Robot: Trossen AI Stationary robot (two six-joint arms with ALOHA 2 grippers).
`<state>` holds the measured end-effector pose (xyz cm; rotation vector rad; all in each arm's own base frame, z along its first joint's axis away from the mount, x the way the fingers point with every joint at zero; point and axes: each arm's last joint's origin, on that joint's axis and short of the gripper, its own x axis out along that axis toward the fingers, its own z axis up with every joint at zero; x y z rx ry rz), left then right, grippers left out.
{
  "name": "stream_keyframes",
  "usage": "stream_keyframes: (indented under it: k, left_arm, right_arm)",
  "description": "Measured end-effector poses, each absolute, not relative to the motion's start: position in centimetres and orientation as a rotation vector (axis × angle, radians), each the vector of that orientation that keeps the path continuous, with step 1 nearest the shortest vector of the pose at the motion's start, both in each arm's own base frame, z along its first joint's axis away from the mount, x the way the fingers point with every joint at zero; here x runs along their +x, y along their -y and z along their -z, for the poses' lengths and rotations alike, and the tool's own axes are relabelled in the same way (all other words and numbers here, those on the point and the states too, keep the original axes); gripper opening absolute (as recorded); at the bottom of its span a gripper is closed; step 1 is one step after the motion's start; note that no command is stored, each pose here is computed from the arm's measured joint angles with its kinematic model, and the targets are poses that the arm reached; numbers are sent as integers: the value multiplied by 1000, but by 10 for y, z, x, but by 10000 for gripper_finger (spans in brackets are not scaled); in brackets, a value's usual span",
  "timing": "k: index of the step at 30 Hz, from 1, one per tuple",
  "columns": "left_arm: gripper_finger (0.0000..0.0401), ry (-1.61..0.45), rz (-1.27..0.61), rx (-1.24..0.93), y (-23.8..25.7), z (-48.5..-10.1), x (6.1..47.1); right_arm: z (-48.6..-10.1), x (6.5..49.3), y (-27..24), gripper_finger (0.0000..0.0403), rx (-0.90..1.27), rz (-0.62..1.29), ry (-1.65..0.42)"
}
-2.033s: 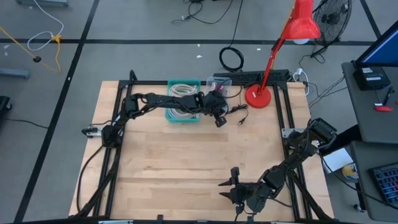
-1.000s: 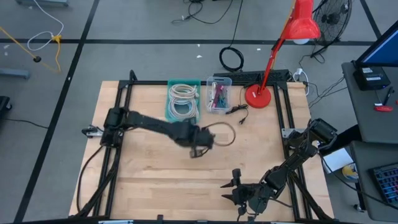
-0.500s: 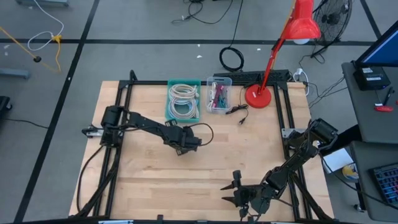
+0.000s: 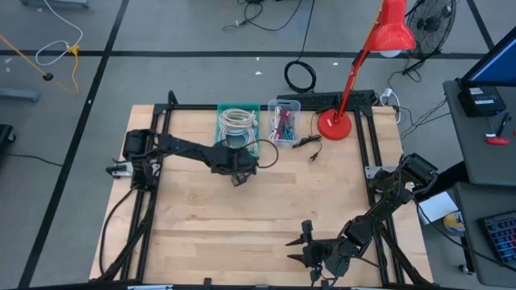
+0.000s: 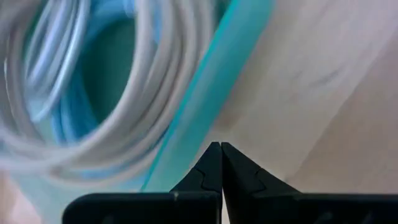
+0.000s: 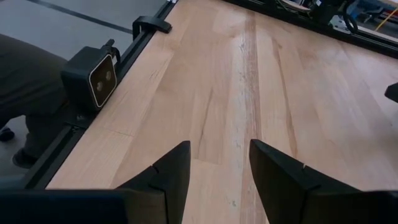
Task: Pick and place items into bin
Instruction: Adjust the green bin
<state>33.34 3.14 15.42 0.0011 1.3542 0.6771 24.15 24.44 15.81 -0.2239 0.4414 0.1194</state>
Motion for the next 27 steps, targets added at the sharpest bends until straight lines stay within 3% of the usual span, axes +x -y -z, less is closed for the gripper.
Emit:
stream_keyframes:
  k: [27]
  left_arm:
    - [0,-1324,-708,18,-48,-156,335]
  right_arm:
    - [-158,241,-244,155,-224,-119,-442]
